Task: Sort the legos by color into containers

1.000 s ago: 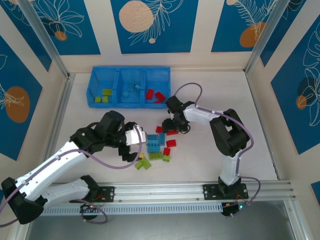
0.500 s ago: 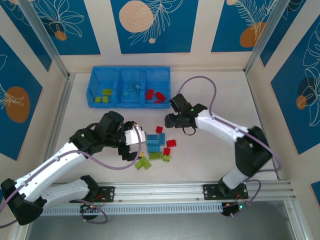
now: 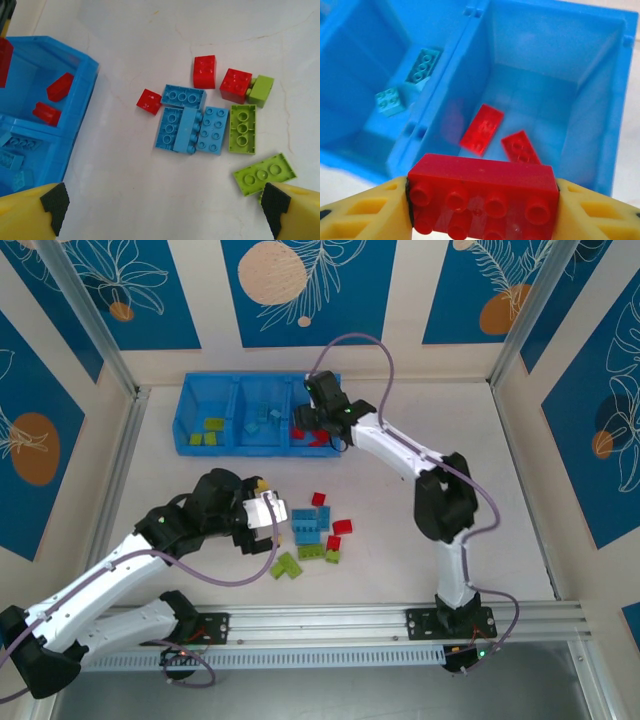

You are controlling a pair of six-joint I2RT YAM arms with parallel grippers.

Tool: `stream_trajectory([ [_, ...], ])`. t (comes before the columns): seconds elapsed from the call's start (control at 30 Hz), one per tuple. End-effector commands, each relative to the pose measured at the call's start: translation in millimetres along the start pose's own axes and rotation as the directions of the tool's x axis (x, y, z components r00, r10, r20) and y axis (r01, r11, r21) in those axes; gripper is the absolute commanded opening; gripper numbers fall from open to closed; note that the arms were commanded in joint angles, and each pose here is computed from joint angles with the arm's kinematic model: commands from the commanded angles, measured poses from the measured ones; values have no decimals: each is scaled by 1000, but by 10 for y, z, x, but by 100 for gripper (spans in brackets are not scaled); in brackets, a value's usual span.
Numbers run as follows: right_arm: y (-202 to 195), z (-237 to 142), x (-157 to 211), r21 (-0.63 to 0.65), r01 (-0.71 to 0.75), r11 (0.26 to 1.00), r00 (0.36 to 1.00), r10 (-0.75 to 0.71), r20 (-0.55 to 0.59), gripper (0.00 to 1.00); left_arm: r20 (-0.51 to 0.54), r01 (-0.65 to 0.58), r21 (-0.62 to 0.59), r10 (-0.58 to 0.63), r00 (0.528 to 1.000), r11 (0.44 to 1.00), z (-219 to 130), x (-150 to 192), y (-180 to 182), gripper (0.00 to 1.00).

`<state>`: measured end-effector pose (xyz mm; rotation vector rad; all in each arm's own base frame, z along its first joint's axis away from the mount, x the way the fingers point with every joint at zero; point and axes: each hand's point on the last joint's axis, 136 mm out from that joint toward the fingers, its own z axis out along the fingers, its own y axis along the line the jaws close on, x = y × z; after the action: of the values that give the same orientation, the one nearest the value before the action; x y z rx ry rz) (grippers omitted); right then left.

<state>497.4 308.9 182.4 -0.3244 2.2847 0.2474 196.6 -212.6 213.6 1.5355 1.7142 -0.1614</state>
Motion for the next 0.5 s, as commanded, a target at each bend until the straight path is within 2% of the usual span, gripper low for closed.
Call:
stream_trajectory([
  [0.0,-97,136,-230,37,60,998,998,-60,12,70,-6,-27,-51,27,1000,998,-3,7,71,100],
  [0.1,-94,139,-384,37,61,997,998,-61,2,85,-5,-31,-57,31,999,998,-2,10,74,100],
  [0.17,-63,31,-486,28,69,997,998,-69,8,89,-4,-31,-60,31,1000,998,-4,12,77,100],
  [0.33,66,-485,-592,-50,45,998,999,-44,14,91,0,-31,-63,31,1000,998,-7,4,82,100],
  [0.47,154,-1019,-338,-128,-46,991,998,42,-37,90,-6,-29,-71,28,1000,997,-18,15,96,100],
])
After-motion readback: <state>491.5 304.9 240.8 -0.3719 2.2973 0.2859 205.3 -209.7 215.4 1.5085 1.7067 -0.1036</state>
